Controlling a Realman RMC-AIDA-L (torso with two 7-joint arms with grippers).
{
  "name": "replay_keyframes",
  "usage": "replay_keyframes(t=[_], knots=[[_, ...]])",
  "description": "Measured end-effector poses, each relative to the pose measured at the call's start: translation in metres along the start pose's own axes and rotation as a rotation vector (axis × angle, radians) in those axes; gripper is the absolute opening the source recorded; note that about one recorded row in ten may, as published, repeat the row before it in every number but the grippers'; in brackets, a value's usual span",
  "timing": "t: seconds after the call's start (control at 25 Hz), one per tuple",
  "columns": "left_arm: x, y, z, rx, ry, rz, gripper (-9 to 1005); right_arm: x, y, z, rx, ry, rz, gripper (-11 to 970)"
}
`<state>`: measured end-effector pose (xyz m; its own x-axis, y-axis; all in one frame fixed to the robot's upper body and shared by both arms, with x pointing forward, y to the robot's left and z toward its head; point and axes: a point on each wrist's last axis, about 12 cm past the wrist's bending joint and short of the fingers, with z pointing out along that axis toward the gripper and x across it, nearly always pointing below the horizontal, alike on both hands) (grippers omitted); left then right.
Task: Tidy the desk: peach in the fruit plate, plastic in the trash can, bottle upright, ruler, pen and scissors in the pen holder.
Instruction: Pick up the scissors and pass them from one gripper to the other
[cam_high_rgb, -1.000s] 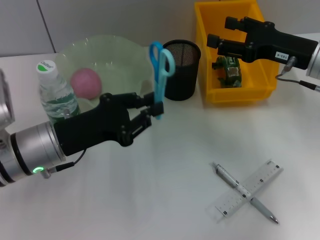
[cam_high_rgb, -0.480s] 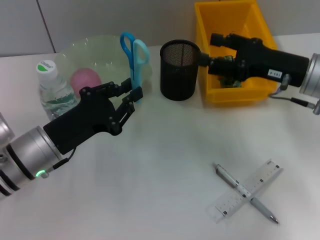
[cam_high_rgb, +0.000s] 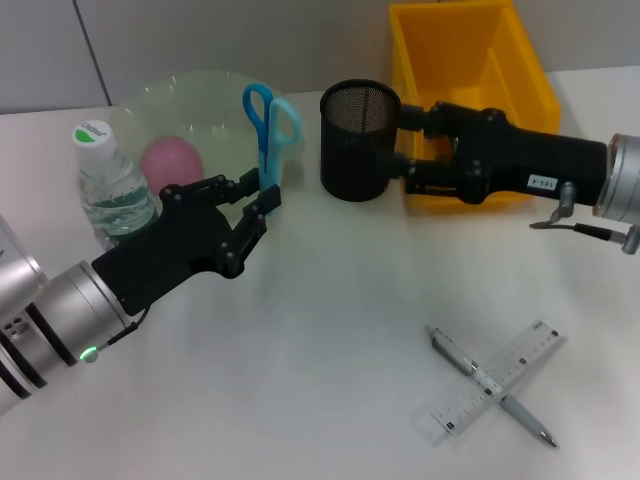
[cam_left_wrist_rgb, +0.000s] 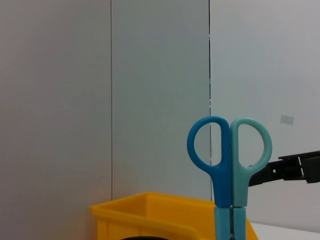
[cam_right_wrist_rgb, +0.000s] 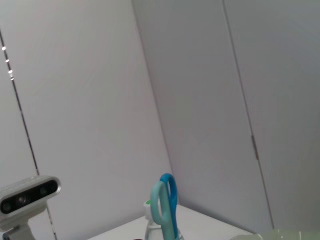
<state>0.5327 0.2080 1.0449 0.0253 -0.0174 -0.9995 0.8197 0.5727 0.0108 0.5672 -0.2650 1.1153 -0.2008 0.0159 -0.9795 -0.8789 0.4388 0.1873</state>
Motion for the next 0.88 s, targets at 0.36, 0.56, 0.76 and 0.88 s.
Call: replay_keyframes(t=[0.36,0.56,0.76,0.88], knots=[[0.001,0.000,-0.002,-0.004,0.002,-0.001,209,0.005,0.003,-0.001,-0.008,0.012,-0.006,815],[0.000,0.002,-0.002,-0.021,-0.006,-0.003,209,0.006,0.004,-0.003,-0.013,0.011,-0.005,815],[0.000,0.007,0.001,-0.058,0.003,-0.006,209,0.010,0.008,0.001,-0.024,0.009,-0.023,815],[0.000,0.010,0.002,-0.088,0.003,-0.020,209,0.014,0.012,0.006,-0.041,0.001,-0.033,815]])
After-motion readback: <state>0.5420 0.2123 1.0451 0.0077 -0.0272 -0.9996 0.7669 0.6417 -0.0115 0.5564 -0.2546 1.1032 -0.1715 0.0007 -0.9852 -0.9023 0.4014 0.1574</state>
